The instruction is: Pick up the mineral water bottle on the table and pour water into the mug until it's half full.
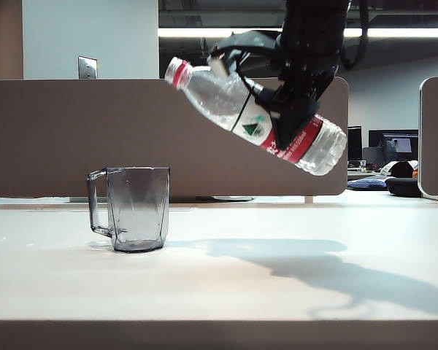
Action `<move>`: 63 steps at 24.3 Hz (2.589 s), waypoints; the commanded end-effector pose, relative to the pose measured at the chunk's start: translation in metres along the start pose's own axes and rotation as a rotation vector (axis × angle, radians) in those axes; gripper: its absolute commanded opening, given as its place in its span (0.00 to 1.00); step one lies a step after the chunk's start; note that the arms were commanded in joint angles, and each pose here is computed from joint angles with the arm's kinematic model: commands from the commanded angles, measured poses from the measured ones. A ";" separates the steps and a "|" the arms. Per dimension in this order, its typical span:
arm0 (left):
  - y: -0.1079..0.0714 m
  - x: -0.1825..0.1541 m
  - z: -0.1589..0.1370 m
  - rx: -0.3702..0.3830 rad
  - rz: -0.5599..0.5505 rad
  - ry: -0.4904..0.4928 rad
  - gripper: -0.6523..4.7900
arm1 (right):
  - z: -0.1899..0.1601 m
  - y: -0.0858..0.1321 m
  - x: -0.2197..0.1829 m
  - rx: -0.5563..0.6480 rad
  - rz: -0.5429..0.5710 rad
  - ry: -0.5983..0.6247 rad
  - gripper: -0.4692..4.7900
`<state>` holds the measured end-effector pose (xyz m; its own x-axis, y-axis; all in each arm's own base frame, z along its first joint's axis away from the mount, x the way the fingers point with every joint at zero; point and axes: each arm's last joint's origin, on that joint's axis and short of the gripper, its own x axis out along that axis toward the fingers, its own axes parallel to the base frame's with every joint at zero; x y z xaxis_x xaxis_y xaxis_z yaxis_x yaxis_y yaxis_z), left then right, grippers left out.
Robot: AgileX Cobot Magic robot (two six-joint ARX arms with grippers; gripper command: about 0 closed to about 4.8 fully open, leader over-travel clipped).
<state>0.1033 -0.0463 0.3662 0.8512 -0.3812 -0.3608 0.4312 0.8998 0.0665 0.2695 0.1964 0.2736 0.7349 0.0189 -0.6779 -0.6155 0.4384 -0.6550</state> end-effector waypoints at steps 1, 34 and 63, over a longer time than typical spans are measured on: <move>0.000 -0.005 0.001 0.001 -0.006 -0.015 0.11 | 0.005 -0.002 0.002 -0.018 -0.060 0.005 0.62; -0.003 -0.018 -0.003 0.006 -0.045 -0.025 0.11 | 0.026 0.018 0.023 -0.305 -0.232 0.117 0.62; -0.005 -0.028 -0.010 0.014 -0.067 -0.006 0.11 | 0.026 0.012 0.024 -0.360 -0.314 0.172 0.62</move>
<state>0.0758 -0.0383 0.3642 0.8203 -0.4350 -0.3713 0.4875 0.8714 0.0560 0.2862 0.2253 0.2482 0.8374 -0.2135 -0.5032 -0.5097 0.0275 -0.8599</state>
